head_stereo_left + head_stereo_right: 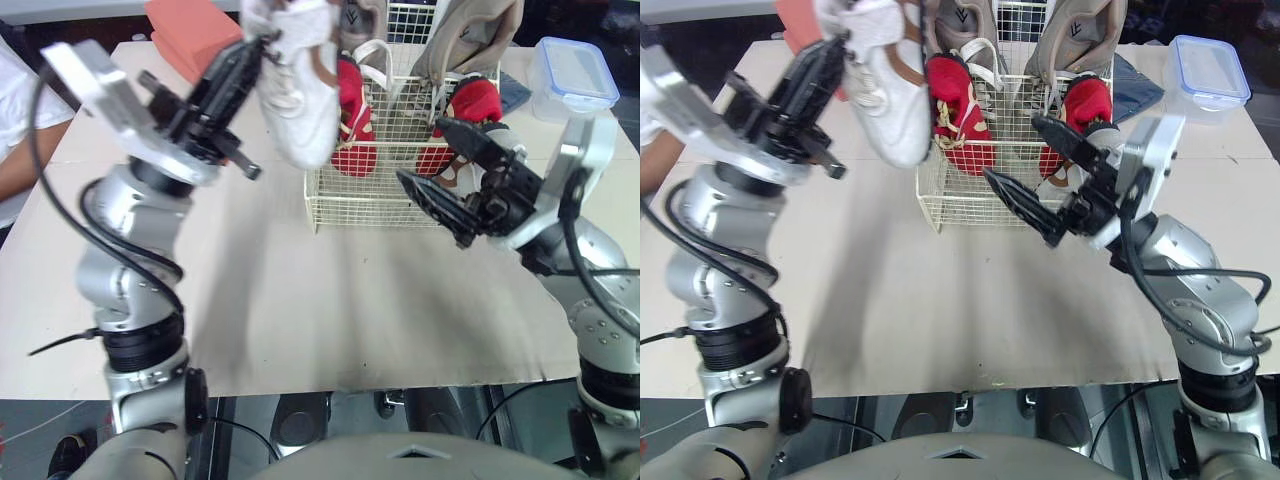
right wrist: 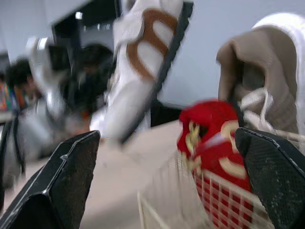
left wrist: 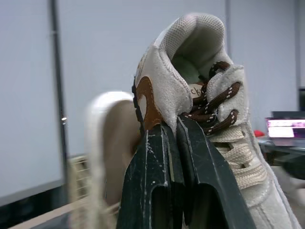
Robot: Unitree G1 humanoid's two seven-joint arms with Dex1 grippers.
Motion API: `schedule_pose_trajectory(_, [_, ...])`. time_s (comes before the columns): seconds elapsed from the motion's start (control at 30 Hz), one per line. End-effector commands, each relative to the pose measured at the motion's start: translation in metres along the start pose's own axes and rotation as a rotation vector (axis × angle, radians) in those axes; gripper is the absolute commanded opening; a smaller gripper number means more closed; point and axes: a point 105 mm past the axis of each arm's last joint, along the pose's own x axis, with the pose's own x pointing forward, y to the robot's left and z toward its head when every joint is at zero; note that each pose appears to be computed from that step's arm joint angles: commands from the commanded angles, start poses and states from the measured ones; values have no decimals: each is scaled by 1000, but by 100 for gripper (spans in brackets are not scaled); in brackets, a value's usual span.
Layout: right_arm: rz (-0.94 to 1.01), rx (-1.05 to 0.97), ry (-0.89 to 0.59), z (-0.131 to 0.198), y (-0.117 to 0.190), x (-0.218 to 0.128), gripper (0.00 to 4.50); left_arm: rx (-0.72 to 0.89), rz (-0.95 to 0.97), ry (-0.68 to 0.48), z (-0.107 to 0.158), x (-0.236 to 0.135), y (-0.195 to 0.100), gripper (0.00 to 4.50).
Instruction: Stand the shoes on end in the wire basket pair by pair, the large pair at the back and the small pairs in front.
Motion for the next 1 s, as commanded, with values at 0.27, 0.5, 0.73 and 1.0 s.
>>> schedule_pose_trajectory(0.27, [12, 179, -4, 8, 14, 19, 450, 95, -80, -67, -6, 11, -35, 3])
schedule_pose_trajectory(0.5, [-9, 182, 45, 0, 9, 14, 321, 84, -92, -78, -10, 13, -40, 0])
schedule_pose_trajectory(0.73, [-26, 146, 72, -5, 0, 10, 52, 45, -131, -30, -15, 11, -43, 0])
schedule_pose_trajectory(1.0, [-52, 101, 64, -3, -7, 7, 45, -25, -125, 25, -20, 7, -39, 140])
